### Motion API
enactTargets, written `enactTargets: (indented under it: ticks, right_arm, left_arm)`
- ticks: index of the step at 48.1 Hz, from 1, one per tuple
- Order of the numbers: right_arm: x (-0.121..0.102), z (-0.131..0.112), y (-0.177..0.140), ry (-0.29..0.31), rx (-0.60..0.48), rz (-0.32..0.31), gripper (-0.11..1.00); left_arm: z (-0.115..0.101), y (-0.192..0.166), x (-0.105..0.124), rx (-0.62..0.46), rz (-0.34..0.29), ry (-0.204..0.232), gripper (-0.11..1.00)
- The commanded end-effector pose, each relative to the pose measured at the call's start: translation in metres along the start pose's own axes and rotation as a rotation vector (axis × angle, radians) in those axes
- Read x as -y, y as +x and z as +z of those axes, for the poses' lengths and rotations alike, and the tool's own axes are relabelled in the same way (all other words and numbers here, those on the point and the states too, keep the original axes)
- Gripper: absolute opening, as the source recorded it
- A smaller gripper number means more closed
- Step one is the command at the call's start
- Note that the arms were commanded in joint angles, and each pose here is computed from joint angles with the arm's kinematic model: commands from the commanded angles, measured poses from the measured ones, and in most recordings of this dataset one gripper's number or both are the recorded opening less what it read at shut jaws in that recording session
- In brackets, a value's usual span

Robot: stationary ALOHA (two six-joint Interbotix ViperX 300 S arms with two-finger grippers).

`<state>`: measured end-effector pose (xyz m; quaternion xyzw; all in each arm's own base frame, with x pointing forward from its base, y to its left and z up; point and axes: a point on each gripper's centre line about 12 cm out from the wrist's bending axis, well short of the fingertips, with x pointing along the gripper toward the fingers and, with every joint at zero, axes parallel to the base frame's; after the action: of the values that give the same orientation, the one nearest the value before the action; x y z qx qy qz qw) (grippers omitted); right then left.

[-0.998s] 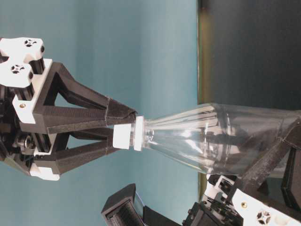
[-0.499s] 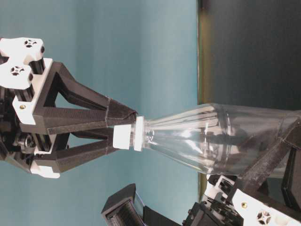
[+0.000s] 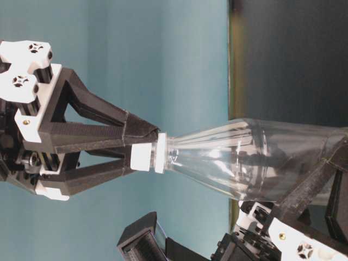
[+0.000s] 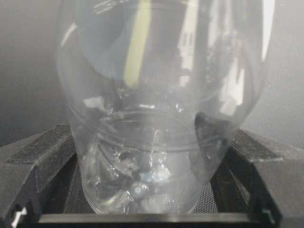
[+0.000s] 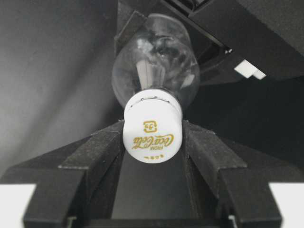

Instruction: Open the bottle cap by holding the bottle with the left arm and twisting the cap with the right arm.

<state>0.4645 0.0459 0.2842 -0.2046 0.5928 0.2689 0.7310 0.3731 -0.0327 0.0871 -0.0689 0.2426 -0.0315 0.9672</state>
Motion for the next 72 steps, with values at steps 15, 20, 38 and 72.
enactTargets:
  ticks: [15, 20, 38, 72]
  right_arm:
    - [-0.009, 0.001, -0.024, 0.029, 0.077, -0.067, 0.79]
    - [-0.012, -0.005, -0.037, 0.059, 0.081, -0.098, 0.79]
    - [-0.030, -0.036, -0.097, 0.225, 0.190, -0.173, 0.79]
    - [-0.065, -0.069, -0.113, 0.349, 0.551, -0.297, 0.79]
  left_arm:
    - [-0.001, 0.001, 0.002, -0.006, -0.006, 0.001, 0.84]
    - [-0.001, 0.001, 0.002, -0.007, -0.006, 0.002, 0.84]
    - [-0.001, 0.002, 0.003, -0.008, -0.007, 0.002, 0.84]
    - [0.002, 0.003, 0.003, 0.003, -0.008, 0.002, 0.84]
